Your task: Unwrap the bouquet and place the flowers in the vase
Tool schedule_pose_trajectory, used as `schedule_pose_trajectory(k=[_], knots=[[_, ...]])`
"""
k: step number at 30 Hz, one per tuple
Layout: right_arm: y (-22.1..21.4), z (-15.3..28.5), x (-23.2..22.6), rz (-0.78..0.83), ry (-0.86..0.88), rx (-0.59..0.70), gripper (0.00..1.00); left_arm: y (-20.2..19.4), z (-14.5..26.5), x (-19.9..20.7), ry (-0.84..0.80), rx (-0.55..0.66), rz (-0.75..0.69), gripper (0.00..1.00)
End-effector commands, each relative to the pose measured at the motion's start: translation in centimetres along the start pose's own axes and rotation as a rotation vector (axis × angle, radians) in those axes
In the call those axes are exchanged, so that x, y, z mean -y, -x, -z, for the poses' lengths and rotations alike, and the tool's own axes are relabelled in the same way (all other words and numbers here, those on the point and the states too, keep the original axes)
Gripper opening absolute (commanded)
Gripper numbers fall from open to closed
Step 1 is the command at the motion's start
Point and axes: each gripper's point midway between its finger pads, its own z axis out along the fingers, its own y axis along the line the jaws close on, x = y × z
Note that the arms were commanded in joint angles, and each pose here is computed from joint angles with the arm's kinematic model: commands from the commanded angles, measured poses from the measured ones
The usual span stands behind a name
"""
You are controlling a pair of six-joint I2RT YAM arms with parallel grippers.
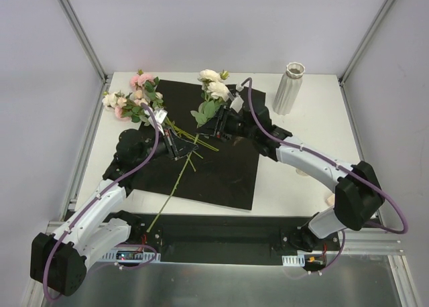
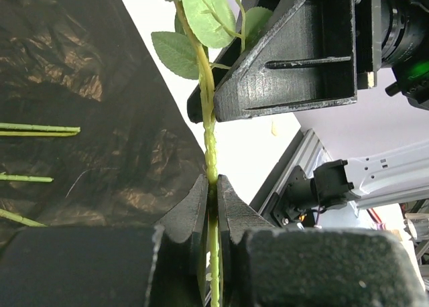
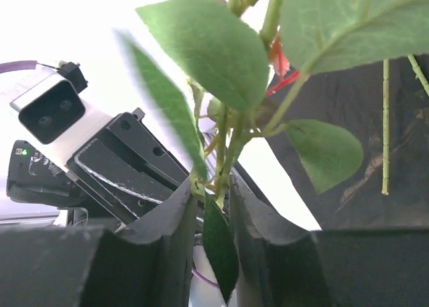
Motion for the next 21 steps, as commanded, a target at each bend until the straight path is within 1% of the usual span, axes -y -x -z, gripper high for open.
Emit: schedule_pose_trajectory(k=[1, 2, 3, 5, 6, 7, 8, 9, 10, 12, 13, 14, 15, 16, 17, 19, 20, 21], knots=[[2.4, -0.3, -4.1, 0.064, 0.092, 0.056, 0.24, 2.3, 0.0, 2.2, -0.077, 0.071, -0.073, 0.00], [2.5, -0.4, -4.2, 0.068, 0.093, 0.057, 0.22, 2.4, 0.0, 2.3, -0.078, 0.075, -0.076, 0.00], [3.0, -0.3, -4.9, 0.085, 0.105, 0.066, 0.16, 2.6, -0.1, 2.4, -0.080, 0.077, -0.077, 0.00], [3.4, -0.5, -5.1, 0.114, 0.104, 0.068, 0.11, 2.9, -0.2, 2.3, -0.070, 0.084, -0.074, 0.00], [4.4, -0.3, -6.1, 0.170, 0.113, 0.092, 0.05, 3.4, -0.2, 2.5, -0.068, 0.093, -0.079, 0.06], [4.8, -0.1, -5.7, 0.186, 0.075, 0.096, 0.01, 3.3, -0.3, 2.0, -0.040, 0.080, -0.064, 0.17], [5.6, 0.2, -5.9, 0.219, 0.059, 0.112, 0.01, 3.6, -0.3, 1.8, -0.017, 0.085, -0.061, 0.48], [6.9, 0.7, -5.5, 0.312, 0.030, 0.139, 0.01, 3.7, -0.4, 1.8, -0.008, 0.082, -0.060, 0.58], [8.1, 1.9, -6.4, 0.356, 0.003, 0.164, 0.01, 3.9, -0.4, 1.9, 0.000, 0.076, -0.065, 0.64], [11.5, 3.9, -5.7, 0.459, -0.107, 0.264, 0.01, 4.6, -0.3, 2.3, 0.006, 0.080, -0.075, 0.74], [13.7, 6.1, -6.2, 0.576, -0.186, 0.336, 0.01, 4.4, -0.2, 2.1, 0.019, 0.068, -0.078, 0.76], [15.1, 7.5, -6.2, 0.626, -0.239, 0.379, 0.01, 4.5, 0.0, 2.3, 0.020, 0.069, -0.086, 0.77], [16.8, 9.9, -6.4, 0.665, -0.300, 0.438, 0.01, 4.8, 0.2, 2.6, 0.018, 0.077, -0.100, 0.79], [19.0, 12.1, -7.1, 0.741, -0.373, 0.524, 0.01, 4.8, 0.3, 2.7, 0.020, 0.077, -0.111, 0.80], [20.4, 13.9, -7.3, 0.787, -0.428, 0.577, 0.01, 4.7, 0.5, 2.5, 0.032, 0.074, -0.110, 0.80], [23.4, 18.4, -7.8, 0.847, -0.540, 0.692, 0.01, 4.8, 0.8, 2.5, 0.044, 0.081, -0.122, 0.81], [24.5, 20.3, -9.3, 0.867, -0.553, 0.753, 0.01, 4.6, 0.9, 2.3, 0.054, 0.076, -0.119, 0.81], [26.0, 22.6, -9.4, 0.870, -0.593, 0.808, 0.01, 4.6, 1.0, 2.2, 0.060, 0.078, -0.123, 0.82]])
